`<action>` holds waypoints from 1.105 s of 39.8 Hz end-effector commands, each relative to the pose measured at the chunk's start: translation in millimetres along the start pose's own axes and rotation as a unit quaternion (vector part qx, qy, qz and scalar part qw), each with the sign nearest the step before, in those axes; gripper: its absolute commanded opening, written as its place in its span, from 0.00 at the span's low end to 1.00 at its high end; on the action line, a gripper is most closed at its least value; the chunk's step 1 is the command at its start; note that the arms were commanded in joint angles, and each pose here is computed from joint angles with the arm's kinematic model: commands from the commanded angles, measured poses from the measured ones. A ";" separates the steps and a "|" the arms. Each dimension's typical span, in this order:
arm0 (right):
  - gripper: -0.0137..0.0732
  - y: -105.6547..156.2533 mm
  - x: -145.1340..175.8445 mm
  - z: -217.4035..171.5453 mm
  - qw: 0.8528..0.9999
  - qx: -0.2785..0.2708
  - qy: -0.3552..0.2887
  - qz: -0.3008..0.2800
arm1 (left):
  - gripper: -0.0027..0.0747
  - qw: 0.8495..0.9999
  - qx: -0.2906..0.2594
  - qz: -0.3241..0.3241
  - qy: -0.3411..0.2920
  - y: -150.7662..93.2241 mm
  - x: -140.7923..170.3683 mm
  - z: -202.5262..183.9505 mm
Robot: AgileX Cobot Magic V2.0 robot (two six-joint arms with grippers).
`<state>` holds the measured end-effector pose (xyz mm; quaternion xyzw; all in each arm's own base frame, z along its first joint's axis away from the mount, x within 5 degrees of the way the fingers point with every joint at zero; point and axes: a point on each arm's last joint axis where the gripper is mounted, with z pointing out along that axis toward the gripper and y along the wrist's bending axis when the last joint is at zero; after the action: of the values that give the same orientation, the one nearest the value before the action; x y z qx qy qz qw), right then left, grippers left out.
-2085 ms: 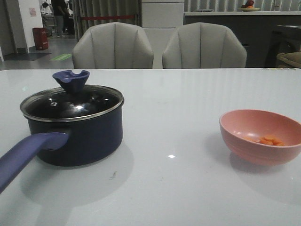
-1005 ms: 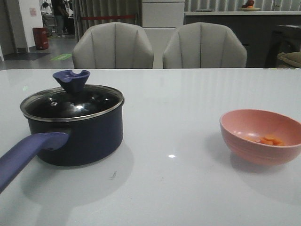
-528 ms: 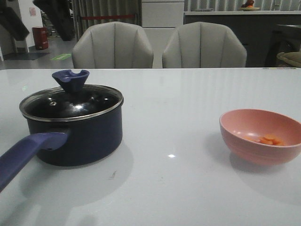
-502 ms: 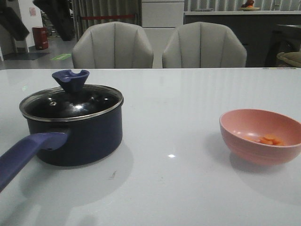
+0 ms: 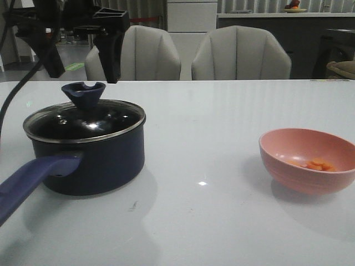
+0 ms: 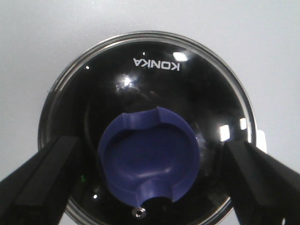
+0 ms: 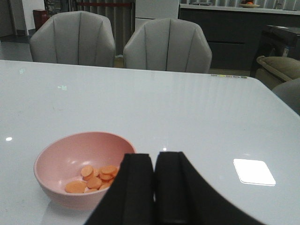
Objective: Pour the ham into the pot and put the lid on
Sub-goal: 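Lower the left gripper onto the purple knob of the glass lid, then grasp the lid knob with the left gripper and lift the lid off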
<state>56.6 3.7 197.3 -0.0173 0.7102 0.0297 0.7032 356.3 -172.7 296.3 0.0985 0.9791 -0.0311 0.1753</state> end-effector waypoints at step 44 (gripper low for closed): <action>0.33 -0.2 -10.1 -2.2 0.999 0.004 -0.052 -0.010 | 0.32 1.000 -0.001 -0.024 -0.013 -2.3 -12.1 -2.4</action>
<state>56.6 3.6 197.3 -0.0168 0.7102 0.0292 0.7032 368.9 -178.5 265.7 0.0827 0.9873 -0.0149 0.1347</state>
